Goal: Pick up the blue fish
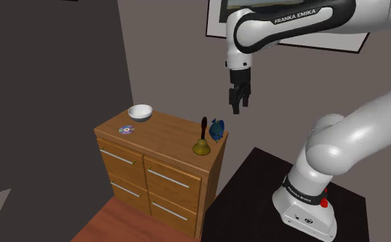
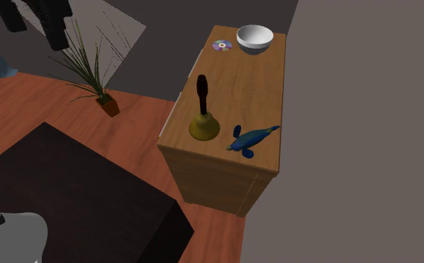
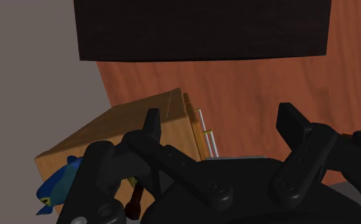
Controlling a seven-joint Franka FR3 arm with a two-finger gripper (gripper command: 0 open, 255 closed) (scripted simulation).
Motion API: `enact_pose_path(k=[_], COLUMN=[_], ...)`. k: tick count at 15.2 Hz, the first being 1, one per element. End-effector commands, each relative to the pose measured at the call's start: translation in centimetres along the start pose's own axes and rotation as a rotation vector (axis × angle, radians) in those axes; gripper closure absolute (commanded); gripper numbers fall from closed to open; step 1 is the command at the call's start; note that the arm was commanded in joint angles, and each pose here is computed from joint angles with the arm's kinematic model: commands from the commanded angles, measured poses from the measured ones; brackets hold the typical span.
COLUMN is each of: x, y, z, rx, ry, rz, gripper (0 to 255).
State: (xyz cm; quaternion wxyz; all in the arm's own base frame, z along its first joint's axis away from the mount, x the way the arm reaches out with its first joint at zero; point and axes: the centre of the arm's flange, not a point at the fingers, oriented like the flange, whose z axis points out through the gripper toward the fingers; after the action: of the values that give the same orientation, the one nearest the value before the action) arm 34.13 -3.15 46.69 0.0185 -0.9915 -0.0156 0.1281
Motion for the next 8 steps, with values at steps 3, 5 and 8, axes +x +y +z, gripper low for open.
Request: enact_pose_path(k=[3, 5, 8], x=[4.2, 6.1, 9.0], y=[1.2, 1.9, 3.1], z=[3.2, 4.7, 6.9], rx=[-0.038, -0.057, -0.085], ry=[0.003, 0.003, 0.003], rz=[0.036, 0.054, 0.081], gripper=[0, 0, 0])
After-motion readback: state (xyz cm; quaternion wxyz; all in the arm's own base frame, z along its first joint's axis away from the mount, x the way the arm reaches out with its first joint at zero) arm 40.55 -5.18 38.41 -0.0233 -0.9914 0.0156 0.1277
